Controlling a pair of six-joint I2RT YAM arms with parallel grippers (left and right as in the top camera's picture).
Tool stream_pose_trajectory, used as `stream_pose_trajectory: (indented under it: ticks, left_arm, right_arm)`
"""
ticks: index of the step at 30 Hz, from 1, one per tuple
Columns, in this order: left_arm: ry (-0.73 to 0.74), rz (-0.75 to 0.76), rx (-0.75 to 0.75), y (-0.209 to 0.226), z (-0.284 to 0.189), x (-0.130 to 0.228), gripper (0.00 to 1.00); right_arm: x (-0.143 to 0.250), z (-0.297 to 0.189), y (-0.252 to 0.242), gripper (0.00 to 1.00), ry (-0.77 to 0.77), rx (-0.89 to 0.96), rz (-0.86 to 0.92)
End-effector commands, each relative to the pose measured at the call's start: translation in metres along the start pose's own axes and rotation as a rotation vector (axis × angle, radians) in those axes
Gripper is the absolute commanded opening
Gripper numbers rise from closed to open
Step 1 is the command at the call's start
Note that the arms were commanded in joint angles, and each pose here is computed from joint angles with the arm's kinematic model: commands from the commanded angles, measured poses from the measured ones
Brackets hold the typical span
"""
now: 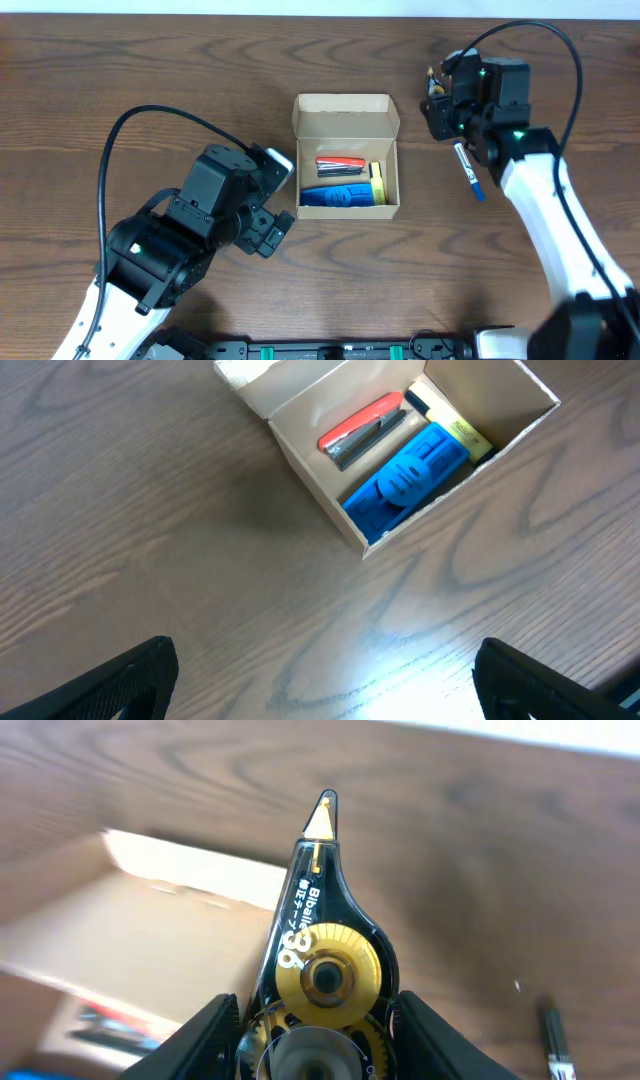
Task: Pack container
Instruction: 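Carry the correction tape into the box and lower it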
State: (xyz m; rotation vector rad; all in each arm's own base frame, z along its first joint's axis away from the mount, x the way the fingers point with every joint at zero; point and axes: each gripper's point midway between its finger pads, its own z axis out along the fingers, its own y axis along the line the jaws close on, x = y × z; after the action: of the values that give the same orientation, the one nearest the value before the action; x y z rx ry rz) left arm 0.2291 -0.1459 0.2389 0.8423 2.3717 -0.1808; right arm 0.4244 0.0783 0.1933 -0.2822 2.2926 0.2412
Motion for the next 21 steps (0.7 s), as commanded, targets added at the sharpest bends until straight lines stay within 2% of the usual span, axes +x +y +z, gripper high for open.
stream_pose_trajectory:
  ticks: [1,10,13,18,21]
  left_arm:
    - [-0.003,0.001,0.003,0.0,-0.001,0.0,0.95]
    - [-0.003,0.002,0.003,0.0,-0.001,0.0,0.95]
    - [-0.003,0.001,0.003,0.0,-0.001,0.0,0.95]
    - [-0.003,0.001,0.003,0.0,-0.001,0.0,0.95]
    - [-0.003,0.001,0.003,0.0,-0.001,0.0,0.95]
  right_arm:
    - [-0.01,-0.015,0.041,0.39,-0.029,-0.071,-0.061]
    - [0.04,-0.003,0.143,0.4,0.11,-0.27,-0.446]
    - [0.055,0.007,0.16,0.42,0.142,-0.311,-0.543]
    - [0.084,0.03,0.171,0.36,0.222,-0.35,-0.639]
    - [0.1,0.043,0.173,0.38,0.262,-0.372,-0.688]
